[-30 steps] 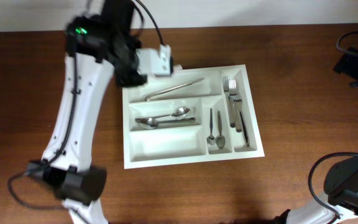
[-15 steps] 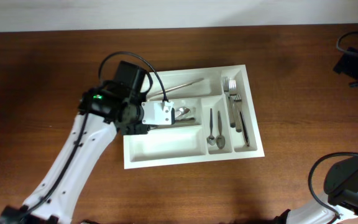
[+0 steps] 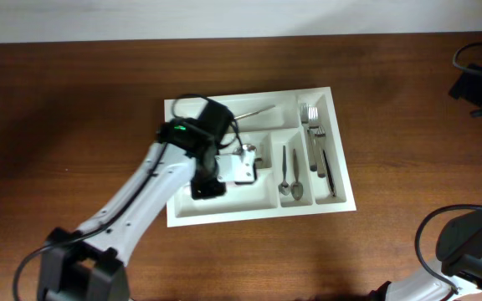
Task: Pack container
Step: 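Lower the knife into the lower-left slot and open the left gripper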
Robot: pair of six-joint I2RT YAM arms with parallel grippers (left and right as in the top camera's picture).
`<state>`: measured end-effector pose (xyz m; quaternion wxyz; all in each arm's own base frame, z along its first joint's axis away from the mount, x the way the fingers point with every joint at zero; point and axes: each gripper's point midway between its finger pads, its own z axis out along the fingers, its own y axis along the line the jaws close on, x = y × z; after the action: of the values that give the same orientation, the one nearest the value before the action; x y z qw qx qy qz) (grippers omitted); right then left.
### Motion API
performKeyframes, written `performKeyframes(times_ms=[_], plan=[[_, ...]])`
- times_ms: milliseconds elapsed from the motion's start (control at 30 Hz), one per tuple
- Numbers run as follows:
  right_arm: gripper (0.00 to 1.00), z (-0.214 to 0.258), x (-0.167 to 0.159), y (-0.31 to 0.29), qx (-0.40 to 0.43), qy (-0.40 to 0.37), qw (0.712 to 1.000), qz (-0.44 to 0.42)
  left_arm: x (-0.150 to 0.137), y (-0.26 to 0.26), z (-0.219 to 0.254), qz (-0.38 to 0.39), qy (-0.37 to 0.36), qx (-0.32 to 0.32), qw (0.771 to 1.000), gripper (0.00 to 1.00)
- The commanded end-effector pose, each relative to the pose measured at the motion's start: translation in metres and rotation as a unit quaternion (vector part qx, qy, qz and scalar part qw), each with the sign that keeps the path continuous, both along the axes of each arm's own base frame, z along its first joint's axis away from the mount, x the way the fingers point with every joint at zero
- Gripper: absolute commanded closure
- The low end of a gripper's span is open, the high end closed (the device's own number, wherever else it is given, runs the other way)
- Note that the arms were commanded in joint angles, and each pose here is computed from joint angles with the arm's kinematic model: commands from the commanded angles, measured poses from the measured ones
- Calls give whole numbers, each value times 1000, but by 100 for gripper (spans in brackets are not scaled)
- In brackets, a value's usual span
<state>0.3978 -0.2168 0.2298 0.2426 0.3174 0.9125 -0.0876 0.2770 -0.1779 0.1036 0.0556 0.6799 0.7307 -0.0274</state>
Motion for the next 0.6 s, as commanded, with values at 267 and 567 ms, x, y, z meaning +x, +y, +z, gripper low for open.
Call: performKeyframes(times_ms=[267, 567], plan=[[1, 9, 0, -2, -5, -11, 1000, -4, -2, 4, -59, -18, 52, 71, 996, 98], [1, 9, 0, -2, -5, -11, 1000, -4, 6, 6, -48, 33, 33, 95, 994, 1]])
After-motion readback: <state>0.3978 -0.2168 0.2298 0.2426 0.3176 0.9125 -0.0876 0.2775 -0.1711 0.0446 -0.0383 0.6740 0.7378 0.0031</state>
